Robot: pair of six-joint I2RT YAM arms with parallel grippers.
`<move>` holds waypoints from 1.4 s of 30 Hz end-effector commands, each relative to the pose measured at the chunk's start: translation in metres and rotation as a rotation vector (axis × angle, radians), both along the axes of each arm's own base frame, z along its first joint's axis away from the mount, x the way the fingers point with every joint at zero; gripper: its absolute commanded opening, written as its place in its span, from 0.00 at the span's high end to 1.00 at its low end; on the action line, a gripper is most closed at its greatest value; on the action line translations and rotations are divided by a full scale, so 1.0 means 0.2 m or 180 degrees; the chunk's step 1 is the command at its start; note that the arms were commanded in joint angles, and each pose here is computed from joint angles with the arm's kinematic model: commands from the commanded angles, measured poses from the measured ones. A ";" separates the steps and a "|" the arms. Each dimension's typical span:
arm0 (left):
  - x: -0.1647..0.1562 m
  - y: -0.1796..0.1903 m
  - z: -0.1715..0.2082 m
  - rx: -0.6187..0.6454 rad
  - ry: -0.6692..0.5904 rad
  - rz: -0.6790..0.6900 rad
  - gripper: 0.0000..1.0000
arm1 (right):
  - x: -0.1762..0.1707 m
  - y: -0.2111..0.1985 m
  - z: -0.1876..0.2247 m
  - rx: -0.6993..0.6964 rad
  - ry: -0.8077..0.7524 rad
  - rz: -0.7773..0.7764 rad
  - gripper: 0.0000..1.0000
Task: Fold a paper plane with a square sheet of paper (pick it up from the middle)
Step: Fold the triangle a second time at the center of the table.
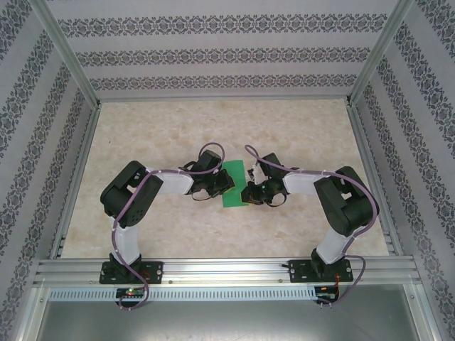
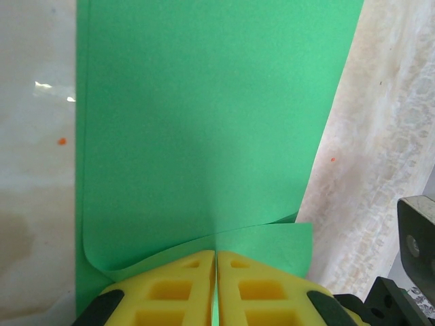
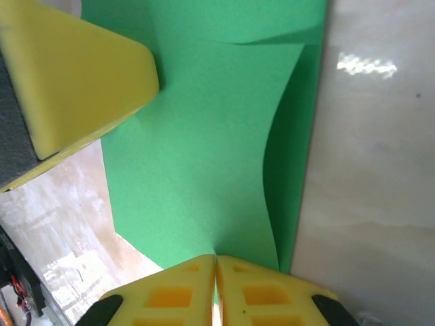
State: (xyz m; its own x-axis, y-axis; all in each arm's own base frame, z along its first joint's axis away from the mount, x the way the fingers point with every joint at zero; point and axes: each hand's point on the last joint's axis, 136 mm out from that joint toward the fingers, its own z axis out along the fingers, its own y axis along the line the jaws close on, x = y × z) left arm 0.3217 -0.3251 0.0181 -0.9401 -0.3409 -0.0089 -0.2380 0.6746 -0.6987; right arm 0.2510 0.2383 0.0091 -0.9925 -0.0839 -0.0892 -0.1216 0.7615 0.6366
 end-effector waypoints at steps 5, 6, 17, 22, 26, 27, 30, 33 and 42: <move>-0.08 0.12 -0.20 0.0402 0.0276 0.0019 0.88 | -0.19 -0.17 -0.18 -0.0395 0.0532 -0.0202 0.89; -0.08 0.12 -0.20 0.0403 0.0276 0.0013 0.88 | -0.18 -0.18 -0.17 -0.0407 0.0510 -0.0226 0.89; -0.08 0.11 -0.19 0.0418 0.0278 -0.0002 0.89 | -0.25 -0.24 -0.20 -0.0645 0.0457 -0.0348 0.93; -0.08 0.12 -0.20 0.0436 0.0278 -0.0007 0.89 | -0.26 -0.25 -0.17 -0.0616 0.0444 -0.0417 0.93; -0.08 0.11 -0.20 0.0430 0.0285 -0.0013 0.89 | -0.25 -0.21 -0.13 -0.0417 0.0474 -0.0489 0.92; -0.08 0.12 -0.20 0.0435 0.0287 -0.0015 0.89 | -0.26 -0.22 -0.13 -0.0430 0.0505 -0.0504 0.92; -0.08 0.11 -0.19 0.0433 0.0273 -0.0029 0.89 | -0.29 -0.27 -0.17 -0.0528 0.0566 -0.0563 0.92; -0.08 0.11 -0.19 0.0420 0.0259 -0.0053 0.89 | -0.27 -0.26 -0.12 -0.0434 0.0502 -0.0555 0.92; -0.07 0.08 -0.18 0.0360 0.0252 -0.0083 0.89 | 0.02 -0.09 0.32 0.0143 -0.0280 -0.0602 0.90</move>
State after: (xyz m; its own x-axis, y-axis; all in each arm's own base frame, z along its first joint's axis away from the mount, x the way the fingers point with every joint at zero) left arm 0.3171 -0.3291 0.0179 -0.9541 -0.2996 0.0004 -0.2136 0.6793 -0.7021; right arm 0.2343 0.2131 0.0486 -0.9900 0.0819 -0.1147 -0.0116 0.7634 0.6458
